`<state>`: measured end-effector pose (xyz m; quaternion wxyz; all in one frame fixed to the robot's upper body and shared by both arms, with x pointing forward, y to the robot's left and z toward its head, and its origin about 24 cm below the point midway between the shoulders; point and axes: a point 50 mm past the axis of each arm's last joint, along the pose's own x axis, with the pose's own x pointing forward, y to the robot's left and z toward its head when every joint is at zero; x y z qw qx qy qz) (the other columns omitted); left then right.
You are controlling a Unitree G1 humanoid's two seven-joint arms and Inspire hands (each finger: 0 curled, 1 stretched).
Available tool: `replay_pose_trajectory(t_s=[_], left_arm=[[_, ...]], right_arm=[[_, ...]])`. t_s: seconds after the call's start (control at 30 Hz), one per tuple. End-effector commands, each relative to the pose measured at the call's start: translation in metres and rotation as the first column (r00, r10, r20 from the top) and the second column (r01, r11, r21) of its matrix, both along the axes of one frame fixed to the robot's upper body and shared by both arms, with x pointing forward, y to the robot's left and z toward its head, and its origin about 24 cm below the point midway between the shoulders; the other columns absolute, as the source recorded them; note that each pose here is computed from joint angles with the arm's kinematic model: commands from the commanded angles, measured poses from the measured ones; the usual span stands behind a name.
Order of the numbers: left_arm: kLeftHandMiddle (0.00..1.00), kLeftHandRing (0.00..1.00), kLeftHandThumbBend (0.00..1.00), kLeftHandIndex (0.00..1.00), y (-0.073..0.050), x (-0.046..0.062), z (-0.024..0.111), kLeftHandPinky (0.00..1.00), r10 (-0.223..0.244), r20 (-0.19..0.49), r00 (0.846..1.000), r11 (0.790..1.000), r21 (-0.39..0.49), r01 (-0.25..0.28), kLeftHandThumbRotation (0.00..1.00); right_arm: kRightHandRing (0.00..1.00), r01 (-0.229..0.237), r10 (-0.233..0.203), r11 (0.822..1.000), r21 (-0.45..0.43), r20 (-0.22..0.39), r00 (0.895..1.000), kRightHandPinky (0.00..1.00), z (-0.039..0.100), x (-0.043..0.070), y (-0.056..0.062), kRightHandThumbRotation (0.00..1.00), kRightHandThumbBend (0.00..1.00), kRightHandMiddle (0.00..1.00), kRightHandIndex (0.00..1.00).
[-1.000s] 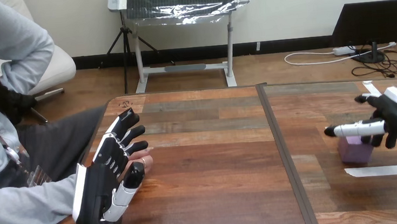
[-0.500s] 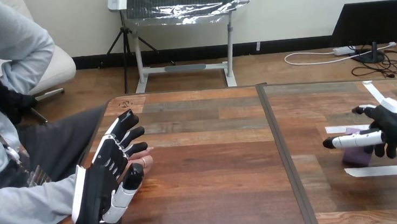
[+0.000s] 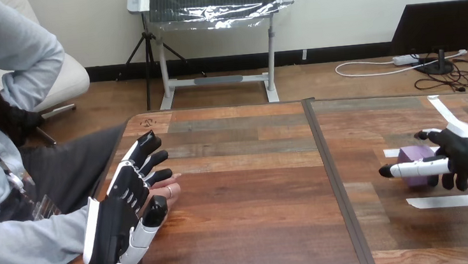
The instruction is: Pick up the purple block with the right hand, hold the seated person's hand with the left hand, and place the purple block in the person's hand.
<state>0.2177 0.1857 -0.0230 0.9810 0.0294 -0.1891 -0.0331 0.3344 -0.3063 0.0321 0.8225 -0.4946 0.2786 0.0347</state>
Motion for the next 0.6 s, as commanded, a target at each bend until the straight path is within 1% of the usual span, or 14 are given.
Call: replay_pose_trajectory(t_s=[0.0, 0.17, 0.37, 0.47, 0.57], left_arm=[[0.88, 0.84, 1.00, 0.87, 0.0014, 0.0102, 0.0153, 0.75, -0.004, 0.092, 0.996, 1.000, 0.019, 0.003, 0.82], [0.88, 0.84, 1.00, 0.87, 0.0015, 0.0102, 0.0154, 0.75, -0.003, 0.093, 0.996, 1.000, 0.017, 0.001, 0.82], [0.88, 0.84, 1.00, 0.87, 0.0008, 0.0109, 0.0152, 0.75, -0.007, 0.091, 0.996, 1.000, 0.005, 0.007, 0.82], [0.88, 0.84, 1.00, 0.86, 0.0006, 0.0114, 0.0151, 0.75, -0.009, 0.090, 0.996, 1.000, 0.000, 0.009, 0.81], [0.88, 0.84, 1.00, 0.86, 0.0005, 0.0118, 0.0151, 0.75, -0.011, 0.089, 0.996, 1.000, -0.003, 0.011, 0.81]], right_arm=[[0.17, -0.028, 0.027, 1.000, 0.010, 0.024, 0.999, 0.12, 0.0026, 0.0080, 0.0128, 0.57, 1.00, 0.27, 0.95], [0.17, -0.025, 0.024, 1.000, 0.013, 0.029, 0.999, 0.12, 0.0027, 0.0081, 0.0130, 0.57, 1.00, 0.27, 0.95], [0.20, -0.025, 0.025, 1.000, 0.013, 0.037, 0.999, 0.15, 0.0037, 0.0088, 0.0133, 0.57, 1.00, 0.30, 0.95], [0.20, -0.027, 0.027, 1.000, 0.011, 0.039, 0.999, 0.15, 0.0043, 0.0093, 0.0135, 0.57, 1.00, 0.30, 0.95], [0.18, -0.029, 0.029, 1.000, 0.009, 0.041, 0.999, 0.13, 0.0052, 0.0099, 0.0137, 0.60, 1.00, 0.28, 0.95]])
